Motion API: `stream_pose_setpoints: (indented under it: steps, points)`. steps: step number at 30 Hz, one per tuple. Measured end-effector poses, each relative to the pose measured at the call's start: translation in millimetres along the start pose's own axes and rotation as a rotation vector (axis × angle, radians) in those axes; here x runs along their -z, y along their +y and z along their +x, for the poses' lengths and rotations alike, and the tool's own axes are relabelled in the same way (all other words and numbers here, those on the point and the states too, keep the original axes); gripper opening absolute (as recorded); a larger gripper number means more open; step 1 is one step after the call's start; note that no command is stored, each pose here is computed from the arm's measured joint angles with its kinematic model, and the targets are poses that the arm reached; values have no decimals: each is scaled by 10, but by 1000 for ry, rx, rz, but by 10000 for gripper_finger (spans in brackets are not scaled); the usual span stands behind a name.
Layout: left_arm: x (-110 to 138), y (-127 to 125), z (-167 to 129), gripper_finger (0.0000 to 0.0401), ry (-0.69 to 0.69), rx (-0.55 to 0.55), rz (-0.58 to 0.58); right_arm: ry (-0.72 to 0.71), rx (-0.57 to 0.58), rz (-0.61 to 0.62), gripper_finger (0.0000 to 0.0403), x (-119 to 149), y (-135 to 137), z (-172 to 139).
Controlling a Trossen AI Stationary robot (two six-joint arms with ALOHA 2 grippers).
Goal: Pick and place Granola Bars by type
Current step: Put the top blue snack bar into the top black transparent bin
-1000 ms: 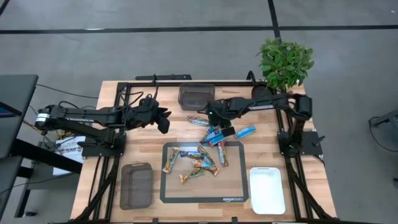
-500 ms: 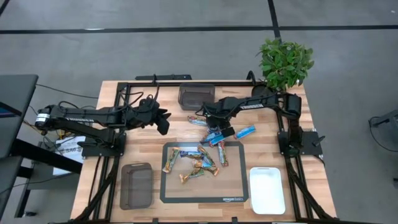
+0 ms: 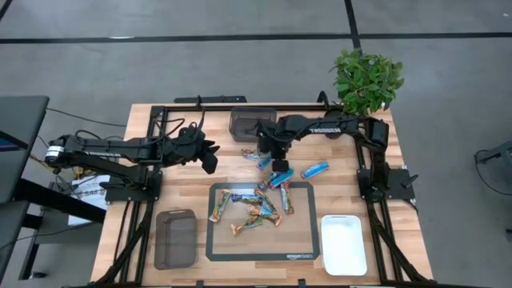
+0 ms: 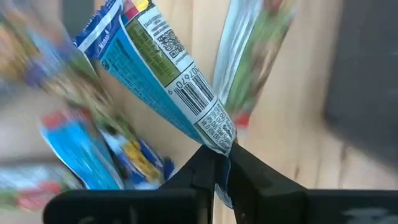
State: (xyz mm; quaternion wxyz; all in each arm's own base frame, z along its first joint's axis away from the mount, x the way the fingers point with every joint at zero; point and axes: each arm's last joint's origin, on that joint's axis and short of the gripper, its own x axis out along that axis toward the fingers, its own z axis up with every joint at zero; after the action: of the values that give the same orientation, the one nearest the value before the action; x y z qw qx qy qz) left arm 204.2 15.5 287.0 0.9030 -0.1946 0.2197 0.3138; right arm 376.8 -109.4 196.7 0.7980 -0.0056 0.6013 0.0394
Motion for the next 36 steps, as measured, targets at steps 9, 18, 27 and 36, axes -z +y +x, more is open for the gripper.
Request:
stream_pose_setpoints:
  steps: [9, 18, 27, 36]
  points:
    - [1, 3, 0, 116, -2, -7, 1, -362, 157, 185, 3, -426, -390, -765]
    - [0, 5, -1, 116, -4, -10, 2, -391, 311, 306, 21, -349, -734, -981]
    - [-1, 6, 0, 116, -9, -18, 105, -346, 317, 400, 70, -259, -808, -976]
    - [3, -5, 0, 116, 10, 19, 100, -351, 288, 351, 115, -285, -765, -967]
